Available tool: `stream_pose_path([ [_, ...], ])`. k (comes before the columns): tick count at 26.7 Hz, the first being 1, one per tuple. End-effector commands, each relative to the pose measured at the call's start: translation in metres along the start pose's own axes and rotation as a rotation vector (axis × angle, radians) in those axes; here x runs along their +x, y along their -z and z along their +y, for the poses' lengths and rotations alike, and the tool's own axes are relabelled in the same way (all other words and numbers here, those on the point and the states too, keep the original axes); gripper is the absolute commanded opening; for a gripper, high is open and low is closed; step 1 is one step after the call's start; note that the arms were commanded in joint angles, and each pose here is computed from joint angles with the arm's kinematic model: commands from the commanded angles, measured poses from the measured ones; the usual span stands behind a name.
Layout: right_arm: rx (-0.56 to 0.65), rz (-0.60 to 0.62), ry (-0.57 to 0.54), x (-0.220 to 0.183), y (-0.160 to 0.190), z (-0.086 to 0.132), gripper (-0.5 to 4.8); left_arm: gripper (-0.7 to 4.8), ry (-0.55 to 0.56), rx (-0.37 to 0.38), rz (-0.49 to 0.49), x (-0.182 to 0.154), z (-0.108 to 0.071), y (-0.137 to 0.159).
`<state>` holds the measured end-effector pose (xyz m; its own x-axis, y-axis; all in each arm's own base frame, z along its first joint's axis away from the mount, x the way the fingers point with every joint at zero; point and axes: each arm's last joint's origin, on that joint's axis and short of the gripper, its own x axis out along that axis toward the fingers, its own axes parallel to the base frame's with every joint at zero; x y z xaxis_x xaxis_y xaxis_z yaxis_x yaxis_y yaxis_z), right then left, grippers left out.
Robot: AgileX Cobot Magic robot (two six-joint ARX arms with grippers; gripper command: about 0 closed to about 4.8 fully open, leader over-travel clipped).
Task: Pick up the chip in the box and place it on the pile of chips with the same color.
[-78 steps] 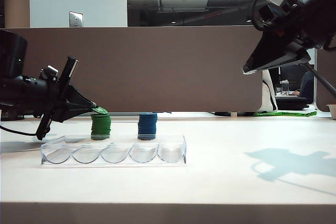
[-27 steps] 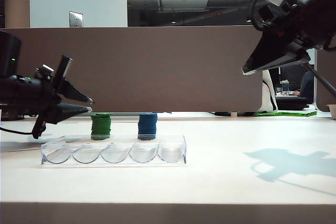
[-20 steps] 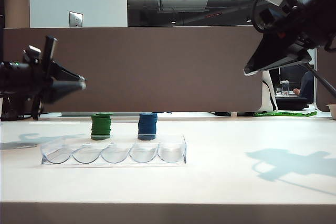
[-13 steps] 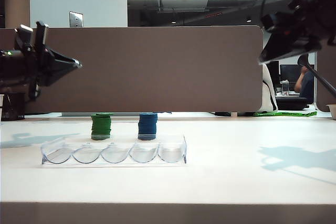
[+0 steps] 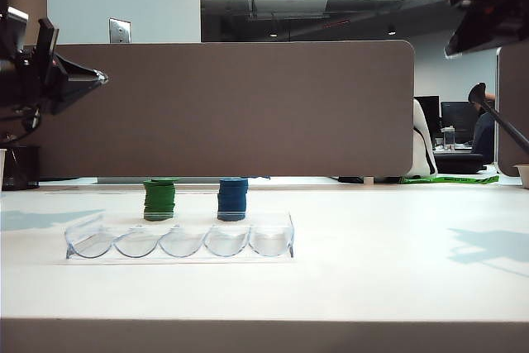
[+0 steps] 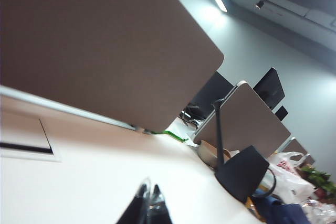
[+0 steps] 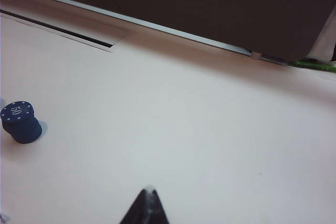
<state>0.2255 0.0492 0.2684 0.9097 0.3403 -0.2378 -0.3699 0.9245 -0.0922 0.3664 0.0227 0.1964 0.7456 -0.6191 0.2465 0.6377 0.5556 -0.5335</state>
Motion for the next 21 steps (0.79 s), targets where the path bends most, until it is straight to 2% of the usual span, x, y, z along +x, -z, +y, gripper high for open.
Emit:
stream_pose_path([
  [1,0.004,-0.023,0.020,-0.008,-0.005,-0.003,-0.05,-0.06,-0.030,0.091,-0.004,0.000,-0.005,-0.006],
  [8,-0.002,-0.064,0.040,-0.023,-0.013,-0.003,-0.05,-0.05,-0.295,0.297,0.069,-0.002,-0.019,-0.023],
  [10,-0.003,-0.076,0.057,-0.027,-0.015,-0.005,-0.05,-0.05,-0.375,0.373,0.104,-0.006,-0.027,-0.028],
  [11,-0.001,-0.080,0.086,-0.030,-0.016,-0.008,-0.05,-0.06,-0.419,0.434,0.126,-0.008,-0.034,-0.034],
  [16,0.006,-0.093,0.146,-0.038,-0.008,-0.018,-0.05,-0.05,-0.435,0.512,0.121,-0.016,-0.053,-0.046],
  [21,0.012,-0.129,0.229,-0.056,0.016,-0.025,-0.05,-0.05,-0.484,0.576,0.099,-0.032,-0.070,-0.043],
])
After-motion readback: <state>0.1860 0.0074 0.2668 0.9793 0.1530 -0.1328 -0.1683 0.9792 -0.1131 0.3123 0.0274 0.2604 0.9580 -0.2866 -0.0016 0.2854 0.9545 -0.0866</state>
